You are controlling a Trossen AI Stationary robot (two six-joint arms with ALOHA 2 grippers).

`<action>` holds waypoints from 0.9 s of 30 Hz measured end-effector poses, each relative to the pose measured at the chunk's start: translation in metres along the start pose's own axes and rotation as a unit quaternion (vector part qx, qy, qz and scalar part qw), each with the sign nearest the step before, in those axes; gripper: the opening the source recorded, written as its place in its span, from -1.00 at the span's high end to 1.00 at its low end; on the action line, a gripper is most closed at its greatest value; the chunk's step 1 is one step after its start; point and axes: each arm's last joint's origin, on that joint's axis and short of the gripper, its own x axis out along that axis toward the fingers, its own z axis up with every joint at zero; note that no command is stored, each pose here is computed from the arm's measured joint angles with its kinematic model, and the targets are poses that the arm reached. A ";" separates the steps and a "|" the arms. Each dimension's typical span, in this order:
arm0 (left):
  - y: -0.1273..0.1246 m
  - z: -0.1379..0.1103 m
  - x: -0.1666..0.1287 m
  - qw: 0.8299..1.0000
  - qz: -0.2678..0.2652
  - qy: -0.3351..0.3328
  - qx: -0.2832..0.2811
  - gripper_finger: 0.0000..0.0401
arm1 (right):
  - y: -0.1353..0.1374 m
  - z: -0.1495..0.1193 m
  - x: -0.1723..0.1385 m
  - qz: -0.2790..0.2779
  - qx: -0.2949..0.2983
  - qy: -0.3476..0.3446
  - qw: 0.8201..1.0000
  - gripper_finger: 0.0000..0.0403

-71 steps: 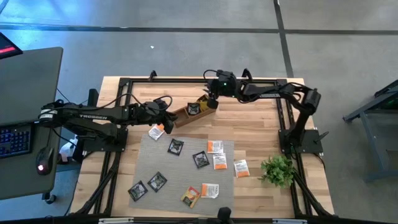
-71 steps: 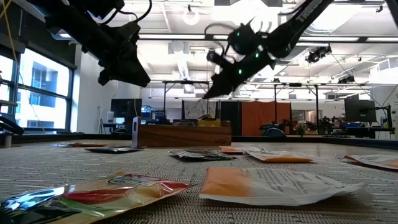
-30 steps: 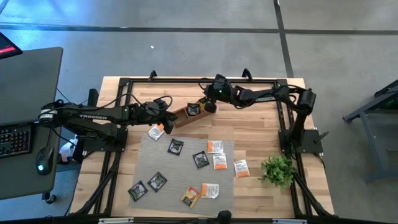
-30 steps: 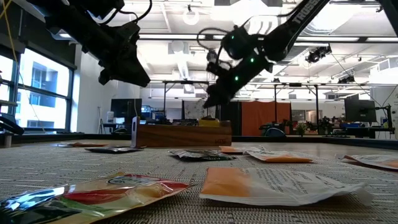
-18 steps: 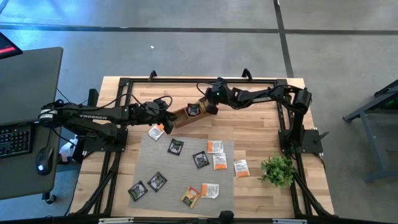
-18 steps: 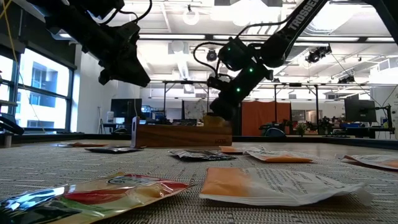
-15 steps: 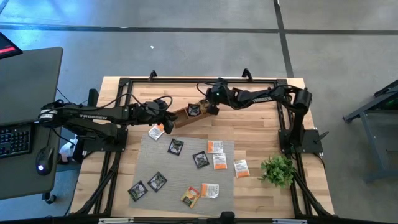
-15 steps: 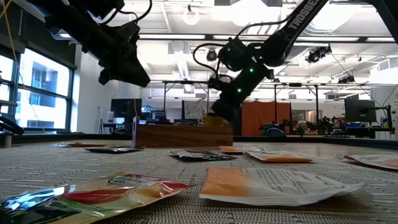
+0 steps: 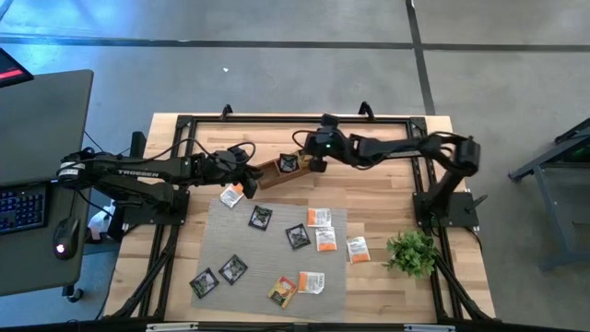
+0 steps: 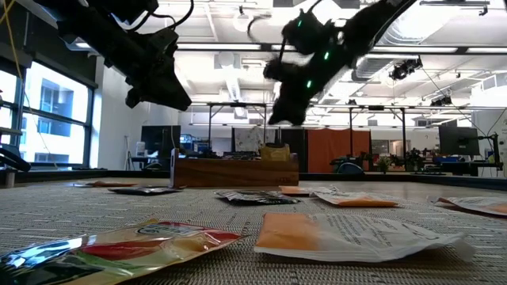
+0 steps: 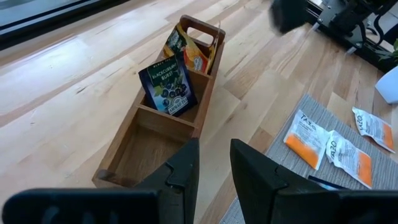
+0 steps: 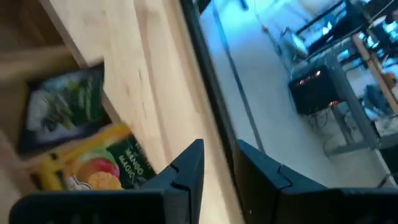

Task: Pick & Place Tea
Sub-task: Put the violet tea bag into the middle section of the wooden organizer

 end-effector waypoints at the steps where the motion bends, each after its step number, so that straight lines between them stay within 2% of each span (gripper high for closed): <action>1: 0.000 0.000 0.000 1.000 0.000 0.000 0.000 0.55 | -0.003 0.006 -0.010 0.007 0.000 -0.013 1.000 0.59; 3: 0.000 0.000 0.000 1.000 0.000 0.000 0.000 0.55 | -0.004 0.016 -0.031 0.048 -0.002 -0.046 0.998 0.59; 5: 0.000 0.000 0.000 1.000 0.000 0.000 0.000 0.55 | -0.002 0.024 -0.051 0.116 0.009 -0.084 0.990 0.59; 10: 0.000 0.000 0.000 1.000 0.000 0.000 0.000 0.55 | 0.006 0.038 -0.094 0.284 0.067 -0.151 0.944 0.59; 15: -0.001 0.000 0.000 1.000 -0.009 0.005 0.001 0.55 | 0.033 0.041 -0.118 0.399 0.040 -0.149 0.904 0.59; 22: -0.002 -0.001 0.000 0.999 -0.029 0.015 0.001 0.55 | 0.090 0.040 -0.121 0.437 -0.016 -0.113 0.892 0.57; 27: -0.003 -0.001 0.000 0.998 -0.055 0.028 -0.001 0.55 | 0.124 0.036 -0.111 0.458 -0.032 -0.098 0.883 0.43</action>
